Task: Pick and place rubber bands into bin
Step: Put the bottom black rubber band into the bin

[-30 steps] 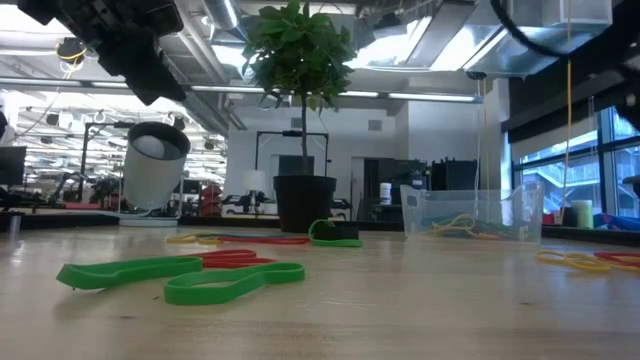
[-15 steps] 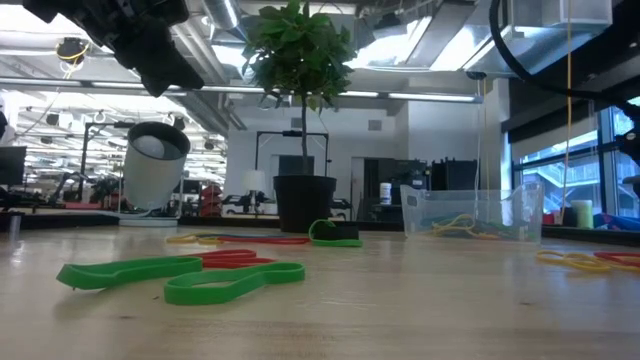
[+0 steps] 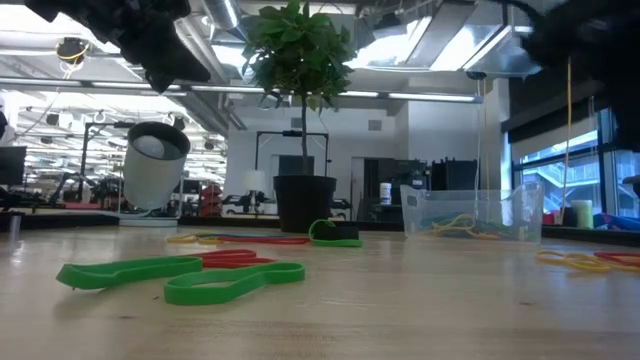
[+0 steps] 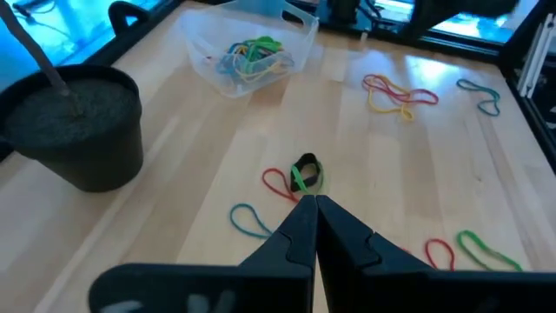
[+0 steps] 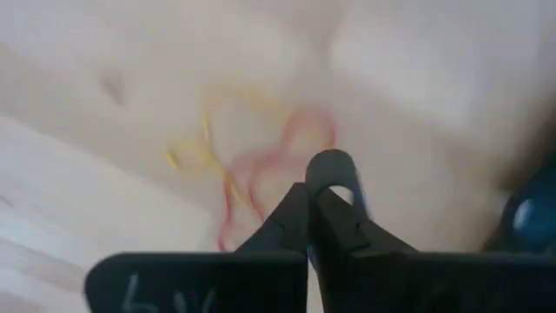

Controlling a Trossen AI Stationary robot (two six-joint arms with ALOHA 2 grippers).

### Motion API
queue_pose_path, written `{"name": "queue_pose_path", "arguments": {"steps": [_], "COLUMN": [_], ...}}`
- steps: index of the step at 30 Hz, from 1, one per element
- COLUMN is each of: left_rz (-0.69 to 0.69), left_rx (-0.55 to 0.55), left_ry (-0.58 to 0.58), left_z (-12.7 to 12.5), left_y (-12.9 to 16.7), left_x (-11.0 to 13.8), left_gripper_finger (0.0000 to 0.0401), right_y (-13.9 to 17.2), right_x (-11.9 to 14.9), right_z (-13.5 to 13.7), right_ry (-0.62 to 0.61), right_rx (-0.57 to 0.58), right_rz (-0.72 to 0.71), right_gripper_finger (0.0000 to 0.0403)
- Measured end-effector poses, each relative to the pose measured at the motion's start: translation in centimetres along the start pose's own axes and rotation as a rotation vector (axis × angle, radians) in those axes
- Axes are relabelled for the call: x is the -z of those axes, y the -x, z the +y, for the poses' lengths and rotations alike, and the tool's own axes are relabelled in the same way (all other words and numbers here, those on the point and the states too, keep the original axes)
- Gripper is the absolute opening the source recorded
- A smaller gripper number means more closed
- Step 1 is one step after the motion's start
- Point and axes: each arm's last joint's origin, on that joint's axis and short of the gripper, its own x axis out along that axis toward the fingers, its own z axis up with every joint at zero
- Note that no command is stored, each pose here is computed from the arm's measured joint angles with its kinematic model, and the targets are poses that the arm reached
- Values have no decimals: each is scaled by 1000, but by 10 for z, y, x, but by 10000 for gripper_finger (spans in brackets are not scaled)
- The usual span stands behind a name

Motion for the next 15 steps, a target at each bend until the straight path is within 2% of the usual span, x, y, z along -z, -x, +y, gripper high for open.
{"name": "queue_pose_path", "arguments": {"steps": [6, 10, 15], "left_rz": [-10, -14, -15], "left_rx": [1, -13, -22], "left_ry": [0, 0, -2], "left_z": [0, 0, 1], "left_y": [0, 0, 0], "left_x": [-1, -1, -1], "left_gripper_finger": [2, 2, 2], "right_y": [28, 24, 15], "right_x": [-71, -125, -180], "right_z": [-2, -12, -37], "right_ry": [128, 193, 210], "right_rx": [-26, 7, 54], "right_rz": [-212, -271, -303], "right_gripper_finger": [2, 2, 1]}}
